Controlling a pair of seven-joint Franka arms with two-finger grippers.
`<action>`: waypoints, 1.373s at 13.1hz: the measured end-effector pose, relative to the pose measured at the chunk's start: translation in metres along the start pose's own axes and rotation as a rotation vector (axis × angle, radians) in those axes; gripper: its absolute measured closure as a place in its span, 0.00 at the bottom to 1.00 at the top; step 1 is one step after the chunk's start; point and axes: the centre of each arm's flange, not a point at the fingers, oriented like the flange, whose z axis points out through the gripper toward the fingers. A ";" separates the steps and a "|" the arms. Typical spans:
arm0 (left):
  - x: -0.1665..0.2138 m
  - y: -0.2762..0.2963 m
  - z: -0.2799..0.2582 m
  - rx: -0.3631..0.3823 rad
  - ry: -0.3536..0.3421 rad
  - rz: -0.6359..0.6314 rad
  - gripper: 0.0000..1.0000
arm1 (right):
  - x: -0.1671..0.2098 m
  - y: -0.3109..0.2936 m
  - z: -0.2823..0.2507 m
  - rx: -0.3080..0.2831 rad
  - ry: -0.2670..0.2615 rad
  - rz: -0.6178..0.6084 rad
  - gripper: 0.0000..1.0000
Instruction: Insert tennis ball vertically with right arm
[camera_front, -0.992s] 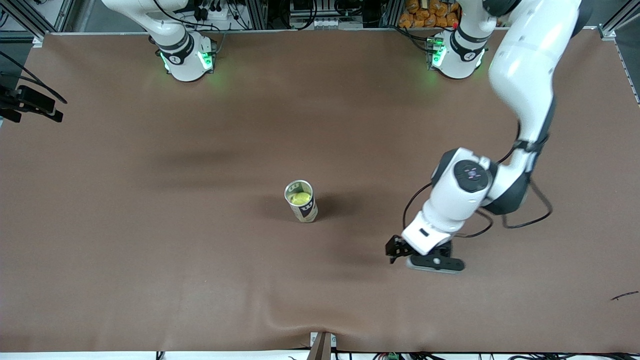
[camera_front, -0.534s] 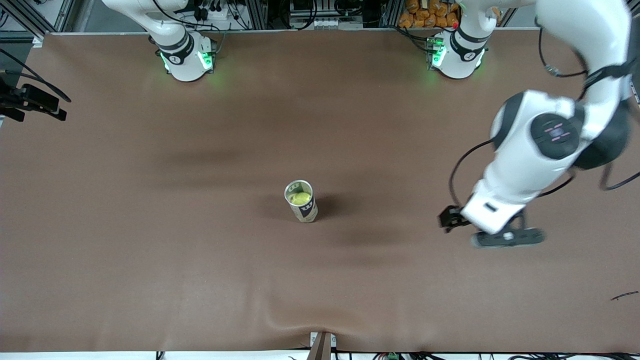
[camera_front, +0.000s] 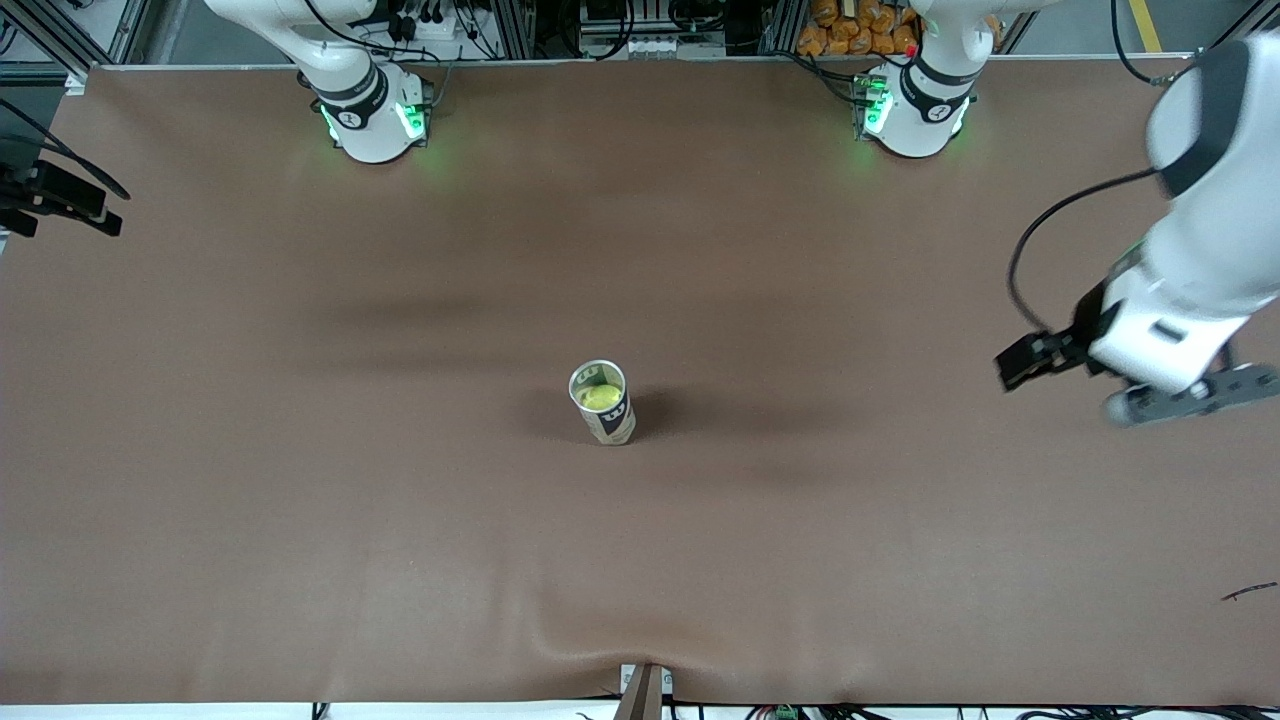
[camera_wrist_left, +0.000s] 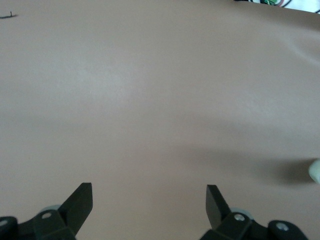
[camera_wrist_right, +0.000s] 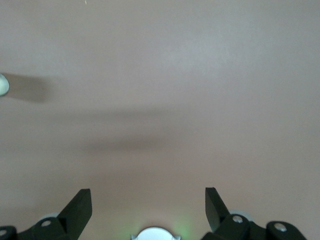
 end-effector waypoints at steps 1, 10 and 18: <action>-0.008 -0.016 -0.019 -0.008 -0.003 -0.001 0.00 | -0.001 0.000 -0.001 0.001 -0.006 0.007 0.00; -0.060 -0.086 -0.050 -0.018 -0.057 0.094 0.00 | -0.002 0.003 -0.004 0.004 0.001 0.016 0.00; -0.062 -0.068 -0.036 -0.018 -0.061 0.127 0.00 | -0.003 0.015 -0.005 0.007 0.003 0.040 0.00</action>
